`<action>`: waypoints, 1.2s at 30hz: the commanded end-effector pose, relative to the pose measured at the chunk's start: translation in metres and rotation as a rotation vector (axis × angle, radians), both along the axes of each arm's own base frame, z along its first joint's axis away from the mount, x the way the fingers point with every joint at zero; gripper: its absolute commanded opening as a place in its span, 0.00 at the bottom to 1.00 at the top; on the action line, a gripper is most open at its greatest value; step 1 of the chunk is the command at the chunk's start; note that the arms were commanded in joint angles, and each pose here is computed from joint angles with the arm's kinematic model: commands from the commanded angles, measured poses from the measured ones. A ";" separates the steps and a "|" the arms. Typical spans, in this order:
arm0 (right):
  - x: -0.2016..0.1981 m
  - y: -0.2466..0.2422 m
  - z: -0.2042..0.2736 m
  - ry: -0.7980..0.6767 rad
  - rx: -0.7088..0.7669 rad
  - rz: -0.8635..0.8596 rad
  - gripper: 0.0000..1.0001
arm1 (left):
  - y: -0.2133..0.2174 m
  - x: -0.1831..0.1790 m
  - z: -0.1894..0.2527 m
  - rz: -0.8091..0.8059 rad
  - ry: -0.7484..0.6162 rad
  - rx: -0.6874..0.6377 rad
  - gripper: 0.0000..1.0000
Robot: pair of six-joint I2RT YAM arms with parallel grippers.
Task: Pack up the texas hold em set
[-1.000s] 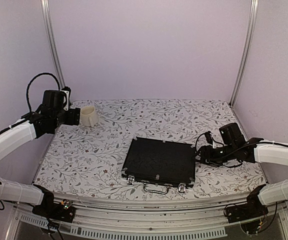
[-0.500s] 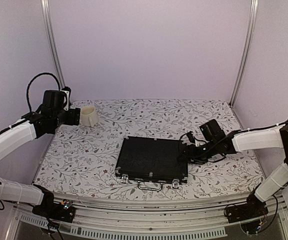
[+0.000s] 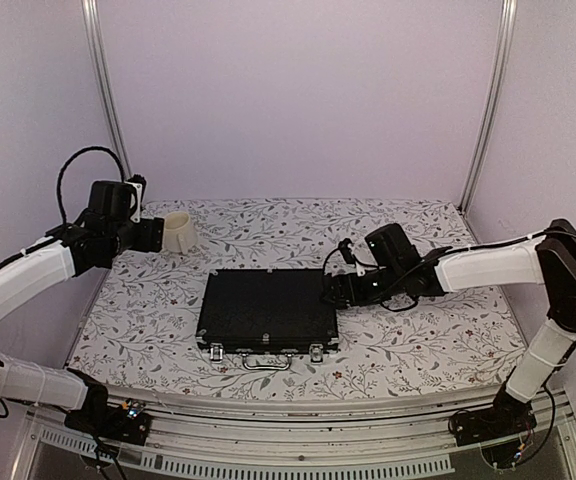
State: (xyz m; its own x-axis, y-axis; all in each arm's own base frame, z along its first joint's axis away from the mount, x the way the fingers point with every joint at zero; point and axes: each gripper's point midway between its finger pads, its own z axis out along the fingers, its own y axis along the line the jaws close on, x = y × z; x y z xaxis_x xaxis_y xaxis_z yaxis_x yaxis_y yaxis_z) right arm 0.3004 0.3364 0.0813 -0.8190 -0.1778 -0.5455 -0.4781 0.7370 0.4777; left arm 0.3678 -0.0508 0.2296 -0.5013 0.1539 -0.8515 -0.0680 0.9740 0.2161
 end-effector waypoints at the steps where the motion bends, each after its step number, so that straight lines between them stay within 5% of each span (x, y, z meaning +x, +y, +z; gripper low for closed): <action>1: -0.005 -0.030 0.021 -0.083 -0.028 -0.079 0.83 | -0.023 0.002 -0.008 -0.086 0.017 -0.032 0.94; 6: -0.042 -0.058 0.031 -0.040 0.042 -0.127 0.81 | -0.060 0.010 -0.021 -0.182 0.065 -0.077 0.92; 19: -0.130 -0.057 0.006 0.187 0.289 -0.142 0.62 | -0.270 0.019 -0.085 -0.706 0.331 -0.204 0.91; 28: -0.139 -0.015 -0.012 0.246 0.326 -0.123 0.55 | -0.305 0.010 -0.126 -0.866 0.427 -0.243 0.89; 36: -0.132 0.012 -0.025 0.272 0.325 -0.113 0.53 | -0.301 0.013 -0.142 -0.835 0.448 -0.226 0.89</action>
State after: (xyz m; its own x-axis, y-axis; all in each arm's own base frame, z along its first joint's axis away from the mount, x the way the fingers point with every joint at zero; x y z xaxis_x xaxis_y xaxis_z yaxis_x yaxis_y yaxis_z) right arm 0.1554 0.3216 0.0364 -0.9574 0.0346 -0.2866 -0.2015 0.6310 0.7492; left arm 0.3811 -0.3450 0.0930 -0.6000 0.4540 -0.6587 0.6868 0.7145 -0.1331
